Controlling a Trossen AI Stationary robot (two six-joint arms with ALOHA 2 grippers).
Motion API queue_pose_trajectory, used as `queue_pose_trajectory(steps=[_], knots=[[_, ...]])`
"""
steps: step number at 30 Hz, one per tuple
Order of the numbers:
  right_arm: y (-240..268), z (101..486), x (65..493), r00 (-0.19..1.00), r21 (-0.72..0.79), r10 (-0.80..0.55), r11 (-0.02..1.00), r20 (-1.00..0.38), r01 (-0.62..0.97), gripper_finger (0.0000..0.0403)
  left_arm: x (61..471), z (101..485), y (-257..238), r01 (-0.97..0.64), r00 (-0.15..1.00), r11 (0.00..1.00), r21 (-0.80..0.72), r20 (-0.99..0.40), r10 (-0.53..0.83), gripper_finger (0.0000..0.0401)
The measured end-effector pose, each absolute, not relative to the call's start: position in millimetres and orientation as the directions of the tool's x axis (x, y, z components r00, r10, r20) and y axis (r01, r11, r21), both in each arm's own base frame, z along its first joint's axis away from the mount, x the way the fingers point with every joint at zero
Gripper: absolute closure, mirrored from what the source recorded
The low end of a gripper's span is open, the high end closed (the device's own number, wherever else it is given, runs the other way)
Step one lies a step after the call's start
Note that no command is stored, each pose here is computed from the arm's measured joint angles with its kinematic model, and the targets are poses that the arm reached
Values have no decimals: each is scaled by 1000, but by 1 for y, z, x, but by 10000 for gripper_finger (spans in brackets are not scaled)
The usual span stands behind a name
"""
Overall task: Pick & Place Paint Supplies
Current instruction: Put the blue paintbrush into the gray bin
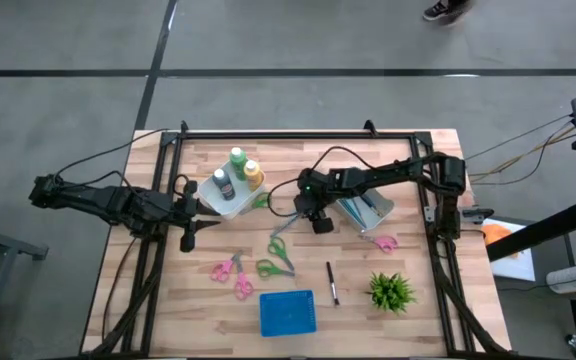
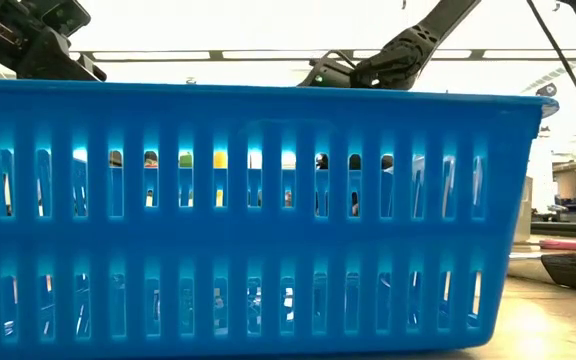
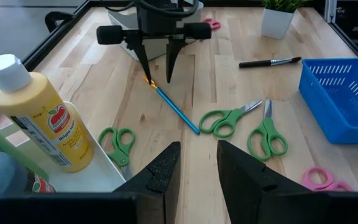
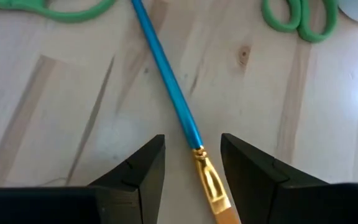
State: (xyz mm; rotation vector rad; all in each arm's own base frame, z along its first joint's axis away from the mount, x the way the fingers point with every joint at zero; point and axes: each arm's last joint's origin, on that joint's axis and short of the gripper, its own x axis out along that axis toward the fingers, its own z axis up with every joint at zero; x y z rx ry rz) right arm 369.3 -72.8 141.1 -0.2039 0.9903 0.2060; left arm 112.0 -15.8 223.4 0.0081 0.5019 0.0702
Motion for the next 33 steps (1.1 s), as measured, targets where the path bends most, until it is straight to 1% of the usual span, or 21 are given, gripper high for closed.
queue_pose_trajectory(steps=[4,7,12,18,21,28,30,33], knots=[[-76,137,370,531,-72,79,963,-844,-258,248,112,223,-16,-65,874,998,25,-480,69,293],[-76,124,374,504,-50,95,963,-859,-266,248,112,223,-16,-66,874,998,25,-480,69,293],[-79,114,380,483,-32,102,964,-869,-263,247,112,223,-16,-66,874,998,25,-481,70,293],[-80,115,381,484,-36,99,965,-869,-261,253,112,223,-16,-66,874,998,25,-481,70,293],[-80,115,380,475,-33,99,965,-875,-261,280,112,223,-16,-66,874,998,25,-482,69,293],[-80,114,380,470,-50,90,960,-878,-277,373,112,223,-16,-66,874,998,25,-481,70,293],[-80,113,380,470,-51,88,960,-878,-275,384,112,223,-16,-66,874,998,25,-481,70,293],[-80,113,380,471,-53,85,961,-878,-271,376,112,223,-16,-66,874,998,25,-481,70,293]])
